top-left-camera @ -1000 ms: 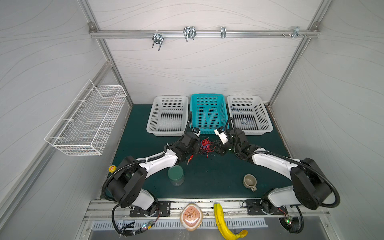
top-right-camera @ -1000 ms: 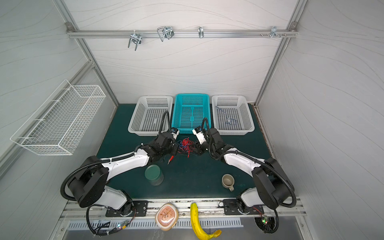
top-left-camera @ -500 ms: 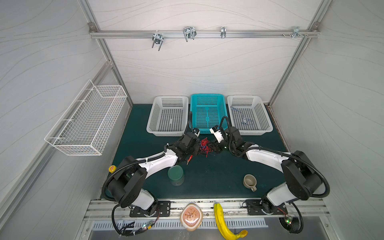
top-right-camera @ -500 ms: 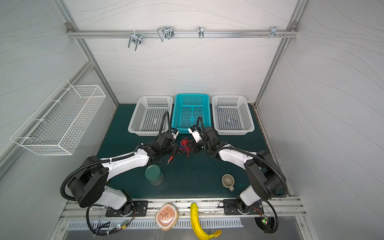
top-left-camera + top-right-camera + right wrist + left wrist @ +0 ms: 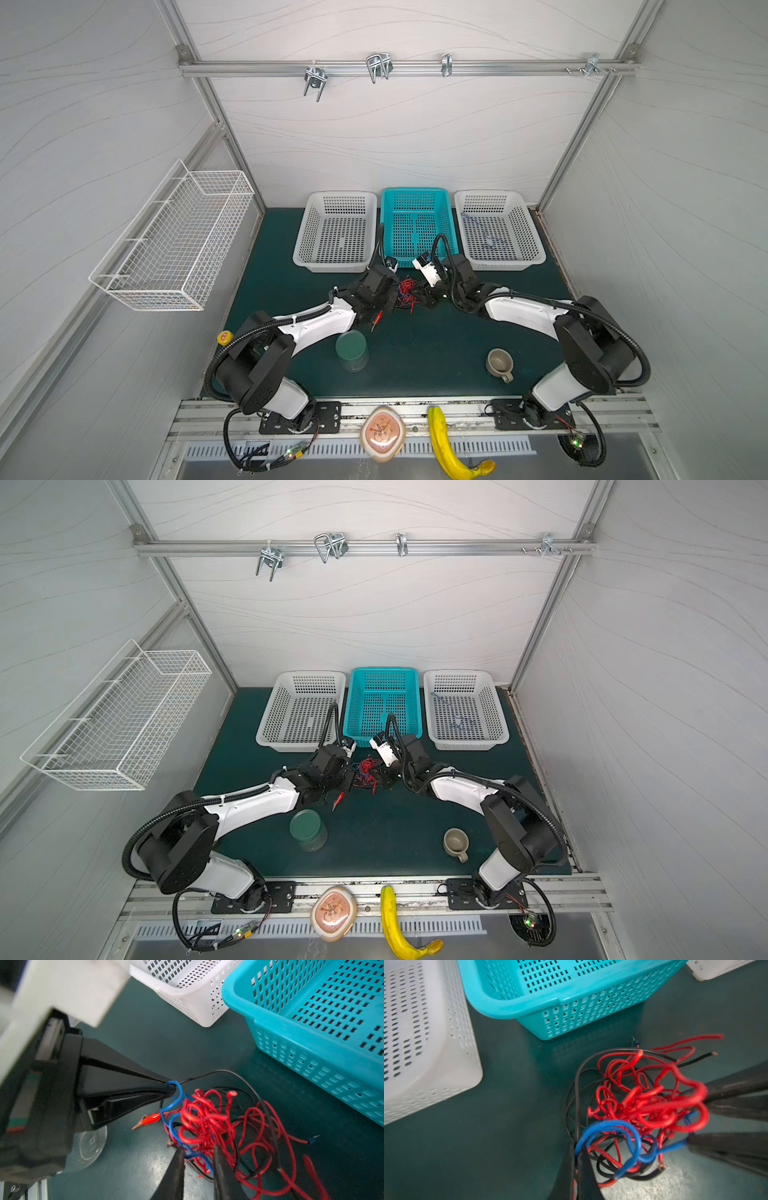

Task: Untangle the cables

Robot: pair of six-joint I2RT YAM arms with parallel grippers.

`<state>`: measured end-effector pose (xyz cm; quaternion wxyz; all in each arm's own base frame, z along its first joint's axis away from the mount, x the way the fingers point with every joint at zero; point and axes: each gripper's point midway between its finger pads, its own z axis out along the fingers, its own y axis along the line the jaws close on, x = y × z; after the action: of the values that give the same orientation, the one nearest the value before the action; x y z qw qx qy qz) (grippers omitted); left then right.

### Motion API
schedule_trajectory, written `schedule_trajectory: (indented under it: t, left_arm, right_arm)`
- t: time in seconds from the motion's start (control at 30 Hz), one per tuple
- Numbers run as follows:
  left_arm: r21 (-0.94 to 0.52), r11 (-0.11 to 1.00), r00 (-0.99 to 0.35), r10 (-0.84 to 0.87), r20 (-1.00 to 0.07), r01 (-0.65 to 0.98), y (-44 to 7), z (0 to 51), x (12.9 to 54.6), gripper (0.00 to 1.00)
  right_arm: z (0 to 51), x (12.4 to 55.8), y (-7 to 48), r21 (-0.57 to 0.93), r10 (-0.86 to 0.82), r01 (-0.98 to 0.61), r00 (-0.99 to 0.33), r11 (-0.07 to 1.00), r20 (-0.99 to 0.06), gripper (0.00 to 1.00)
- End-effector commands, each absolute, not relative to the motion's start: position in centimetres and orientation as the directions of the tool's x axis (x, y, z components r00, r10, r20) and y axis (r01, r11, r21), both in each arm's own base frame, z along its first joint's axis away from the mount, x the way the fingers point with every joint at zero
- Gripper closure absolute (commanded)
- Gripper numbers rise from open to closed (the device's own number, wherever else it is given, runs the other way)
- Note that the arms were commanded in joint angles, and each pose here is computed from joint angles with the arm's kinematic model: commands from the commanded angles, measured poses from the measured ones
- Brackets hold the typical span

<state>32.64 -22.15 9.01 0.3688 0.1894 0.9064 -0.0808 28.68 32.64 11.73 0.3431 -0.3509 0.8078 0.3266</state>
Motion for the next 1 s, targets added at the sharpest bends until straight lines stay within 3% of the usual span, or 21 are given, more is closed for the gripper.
schedule_trajectory:
  t: [0.0,0.57,0.97]
  left_arm:
    - [-0.041,0.912,-0.604,0.235,-0.762,0.407,-23.9,11.6,34.3,1.00]
    - [-0.034,0.915,-0.608,0.238,-0.757,0.401,-23.7,11.3,34.3,1.00]
    - [-0.026,0.920,-0.612,0.240,-0.754,0.392,-23.4,11.3,34.2,1.00]
  right_arm:
    - [11.2,28.3,33.0,0.272,-0.380,-0.806,-0.509,0.526,-0.772,0.73]
    - [9.7,27.9,31.8,0.241,-0.421,-0.796,-0.519,0.556,-0.744,0.74]
    - [10.9,27.3,30.6,0.204,-0.417,-0.796,-0.494,0.570,-0.763,0.68]
